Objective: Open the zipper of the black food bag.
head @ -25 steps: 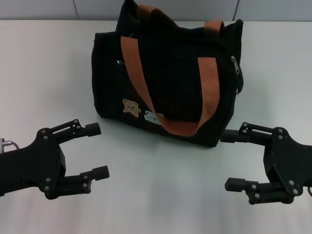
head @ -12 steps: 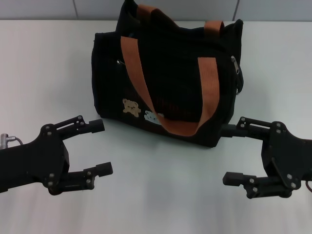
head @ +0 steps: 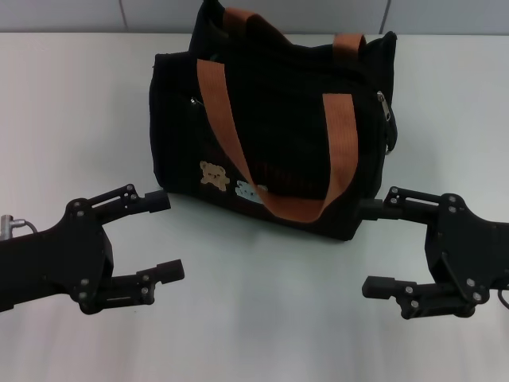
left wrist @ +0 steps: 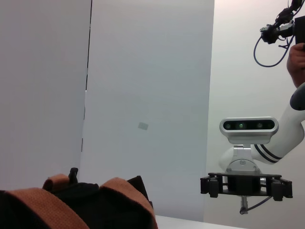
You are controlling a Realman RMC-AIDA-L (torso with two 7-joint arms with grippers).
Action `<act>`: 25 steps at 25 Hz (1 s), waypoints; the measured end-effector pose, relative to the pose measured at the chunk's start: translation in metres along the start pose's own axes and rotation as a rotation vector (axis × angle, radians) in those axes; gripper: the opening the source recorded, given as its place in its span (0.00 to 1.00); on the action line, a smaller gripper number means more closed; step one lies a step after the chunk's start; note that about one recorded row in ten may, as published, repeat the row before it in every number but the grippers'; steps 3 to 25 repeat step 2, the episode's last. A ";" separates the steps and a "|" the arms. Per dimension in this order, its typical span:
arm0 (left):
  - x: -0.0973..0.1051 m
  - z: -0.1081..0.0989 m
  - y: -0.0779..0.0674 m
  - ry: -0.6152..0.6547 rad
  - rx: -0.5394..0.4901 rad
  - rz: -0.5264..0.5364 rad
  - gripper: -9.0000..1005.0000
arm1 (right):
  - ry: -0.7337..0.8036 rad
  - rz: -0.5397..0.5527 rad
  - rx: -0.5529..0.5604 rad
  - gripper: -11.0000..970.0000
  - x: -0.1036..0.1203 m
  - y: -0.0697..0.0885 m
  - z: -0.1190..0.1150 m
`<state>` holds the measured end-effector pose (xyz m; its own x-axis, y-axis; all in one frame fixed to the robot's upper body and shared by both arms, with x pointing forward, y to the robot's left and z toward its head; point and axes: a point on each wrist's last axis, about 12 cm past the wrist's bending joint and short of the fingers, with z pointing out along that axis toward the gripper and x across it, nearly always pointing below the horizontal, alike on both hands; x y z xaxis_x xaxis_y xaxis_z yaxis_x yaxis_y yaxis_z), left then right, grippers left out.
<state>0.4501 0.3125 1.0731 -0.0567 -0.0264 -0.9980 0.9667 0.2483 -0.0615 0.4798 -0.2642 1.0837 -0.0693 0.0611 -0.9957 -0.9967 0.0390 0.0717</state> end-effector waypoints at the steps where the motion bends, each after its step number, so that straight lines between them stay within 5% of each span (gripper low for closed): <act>1: 0.000 0.000 0.000 0.000 0.000 0.000 0.83 | 0.000 0.000 -0.001 0.83 0.000 0.000 0.000; 25: 0.000 0.001 0.000 0.000 0.003 0.000 0.83 | 0.000 0.000 -0.002 0.83 0.000 -0.001 0.000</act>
